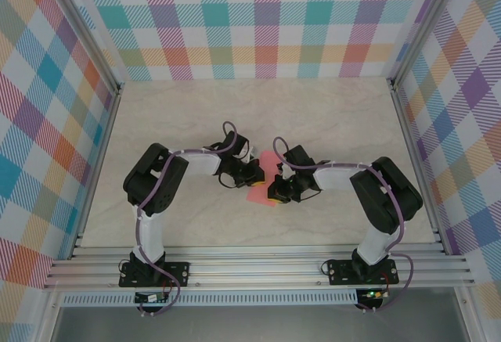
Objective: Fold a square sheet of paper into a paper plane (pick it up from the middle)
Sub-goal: Fold the triangle a second time at the center of the table.
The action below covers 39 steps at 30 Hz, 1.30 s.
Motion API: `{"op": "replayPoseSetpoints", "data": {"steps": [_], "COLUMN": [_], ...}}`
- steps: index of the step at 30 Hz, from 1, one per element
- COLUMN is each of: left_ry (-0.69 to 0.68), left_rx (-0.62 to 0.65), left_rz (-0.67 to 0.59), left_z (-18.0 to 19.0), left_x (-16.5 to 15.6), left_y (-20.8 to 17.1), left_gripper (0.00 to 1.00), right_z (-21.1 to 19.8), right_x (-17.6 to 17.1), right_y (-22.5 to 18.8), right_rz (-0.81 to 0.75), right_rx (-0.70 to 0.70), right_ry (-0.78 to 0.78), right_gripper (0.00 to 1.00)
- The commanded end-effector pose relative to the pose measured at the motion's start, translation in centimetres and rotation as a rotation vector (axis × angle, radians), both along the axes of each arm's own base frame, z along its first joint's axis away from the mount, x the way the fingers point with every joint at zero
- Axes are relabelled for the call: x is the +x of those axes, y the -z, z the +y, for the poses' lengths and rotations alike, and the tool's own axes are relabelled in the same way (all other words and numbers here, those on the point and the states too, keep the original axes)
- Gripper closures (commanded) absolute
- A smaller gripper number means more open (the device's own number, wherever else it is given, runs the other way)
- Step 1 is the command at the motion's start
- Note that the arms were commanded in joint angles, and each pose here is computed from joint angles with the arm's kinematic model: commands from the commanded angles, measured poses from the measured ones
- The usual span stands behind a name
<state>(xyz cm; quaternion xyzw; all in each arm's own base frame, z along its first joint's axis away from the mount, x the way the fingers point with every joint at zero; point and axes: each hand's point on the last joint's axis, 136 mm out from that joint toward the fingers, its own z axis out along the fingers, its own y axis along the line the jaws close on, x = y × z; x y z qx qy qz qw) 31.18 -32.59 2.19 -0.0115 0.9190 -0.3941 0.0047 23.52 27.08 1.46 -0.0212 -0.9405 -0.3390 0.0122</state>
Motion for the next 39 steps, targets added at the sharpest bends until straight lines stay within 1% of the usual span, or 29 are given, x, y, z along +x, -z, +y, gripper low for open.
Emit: {"op": "replayPoseSetpoints", "data": {"steps": [1,7,9,11,14,18,20,28,34,36,39], "left_ry": [-0.005,-0.001,0.0,-0.002,-0.006,-0.013,-0.017,-0.045,-0.046,-0.046,-0.043], "left_rx": [0.021,0.033,0.031,0.034,0.031,0.052,0.063,0.11,0.108,0.106,0.095], "left_rz": [-0.017,-0.008,-0.005,-0.005,-0.003,-0.001,0.005,0.029,0.028,0.028,0.029], "left_z": [0.1,0.4,0.4,0.4,0.4,0.7,0.9,1.7,1.8,1.8,1.5], "left_x": [0.8,0.4,0.3,0.3,0.3,0.3,0.3,0.2,0.1,0.1,0.1], "left_y": [0.4,0.8,0.8,0.9,0.8,1.0,1.3,2.6,2.6,2.5,2.3], "left_gripper": [1.0,1.0,1.0,1.0,1.0,1.0,1.0,1.0,1.0,1.0,1.0], "right_z": [0.2,1.4,1.8,1.7,1.9,0.7,0.0,-1.3,-2.3,-2.8,-2.7], "right_x": [0.0,1.3,1.7,1.9,1.6,0.2,-0.6,-3.0,-4.9,-5.2,-5.2], "right_y": [-1.3,-3.5,-3.4,-2.5,-1.5,0.8,1.2,0.5,1.1,1.2,0.7], "right_rz": [0.01,-0.041,-0.037,-0.02,0.008,0.071,0.068,0.043,0.069,0.068,0.065], "right_rx": [0.009,0.078,0.086,0.063,0.066,-0.007,-0.009,0.0,-0.011,-0.034,-0.032], "right_ry": [0.016,0.036,0.037,0.047,0.039,0.037,0.048,-0.008,-0.043,-0.048,-0.062], "right_gripper": [0.9,0.88,0.87,0.87,0.87,0.89,0.88,0.85,0.84,0.84,0.84]}}
